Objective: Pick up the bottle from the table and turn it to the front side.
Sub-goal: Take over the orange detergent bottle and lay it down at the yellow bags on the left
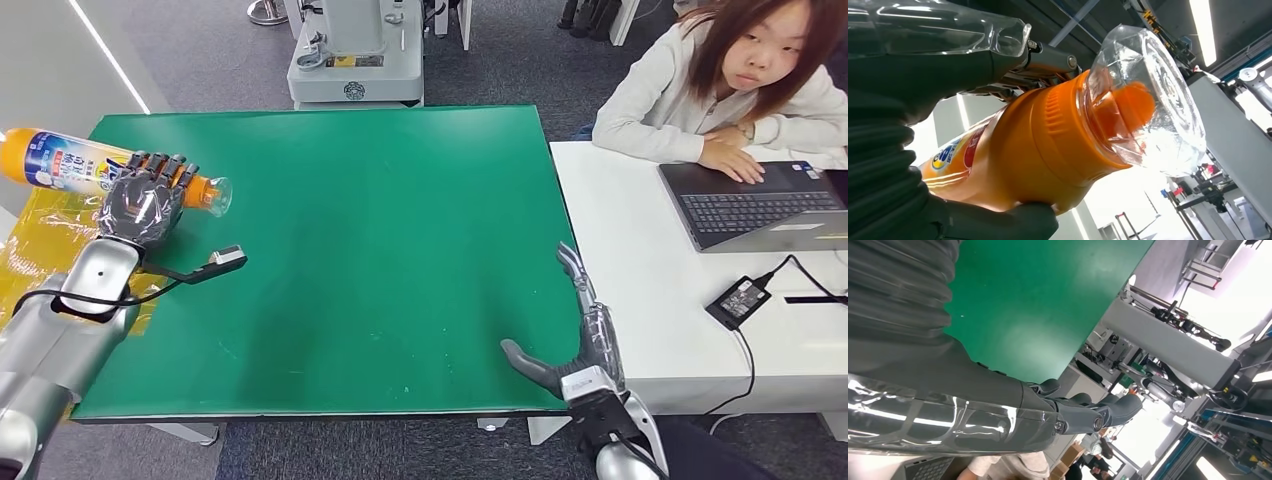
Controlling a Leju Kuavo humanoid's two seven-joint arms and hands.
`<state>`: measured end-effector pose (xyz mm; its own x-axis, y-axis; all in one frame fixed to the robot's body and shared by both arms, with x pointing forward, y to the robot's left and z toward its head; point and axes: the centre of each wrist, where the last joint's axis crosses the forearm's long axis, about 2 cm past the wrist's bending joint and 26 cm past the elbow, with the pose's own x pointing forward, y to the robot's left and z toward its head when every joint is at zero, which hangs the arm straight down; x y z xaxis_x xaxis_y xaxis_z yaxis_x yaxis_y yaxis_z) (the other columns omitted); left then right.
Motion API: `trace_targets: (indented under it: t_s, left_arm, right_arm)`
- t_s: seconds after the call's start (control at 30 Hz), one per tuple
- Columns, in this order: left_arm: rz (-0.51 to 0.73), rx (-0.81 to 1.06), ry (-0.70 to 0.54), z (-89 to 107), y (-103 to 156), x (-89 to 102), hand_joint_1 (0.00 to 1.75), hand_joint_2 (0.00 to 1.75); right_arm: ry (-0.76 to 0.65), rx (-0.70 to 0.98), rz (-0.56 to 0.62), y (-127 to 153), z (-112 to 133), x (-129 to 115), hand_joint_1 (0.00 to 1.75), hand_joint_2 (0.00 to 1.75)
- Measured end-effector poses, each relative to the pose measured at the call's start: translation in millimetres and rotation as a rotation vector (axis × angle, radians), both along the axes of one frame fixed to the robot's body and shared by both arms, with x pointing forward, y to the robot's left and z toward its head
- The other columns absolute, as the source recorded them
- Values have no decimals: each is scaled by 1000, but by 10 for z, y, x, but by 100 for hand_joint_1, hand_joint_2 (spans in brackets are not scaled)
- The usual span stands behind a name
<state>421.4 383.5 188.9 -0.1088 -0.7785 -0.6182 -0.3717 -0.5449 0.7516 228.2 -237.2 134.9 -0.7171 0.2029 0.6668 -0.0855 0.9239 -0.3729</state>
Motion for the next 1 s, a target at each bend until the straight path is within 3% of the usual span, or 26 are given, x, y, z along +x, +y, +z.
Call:
trace_targets:
  t_s: [0.27, 0.6, 1.0]
  left_arm:
    - [107, -60, -47, 87, 397, 47, 175, 175]
    - [318, -82, 44, -84, 712, -9, 175, 175]
    - [423, -90, 170, -356, 854, -164, 175, 175]
  right_arm:
    - [21, 3, 17, 5, 3, -80, 0, 175]
    - [24, 33, 28, 61, 54, -30, 0, 175]
    - [27, 37, 55, 59, 57, -33, 0, 175]
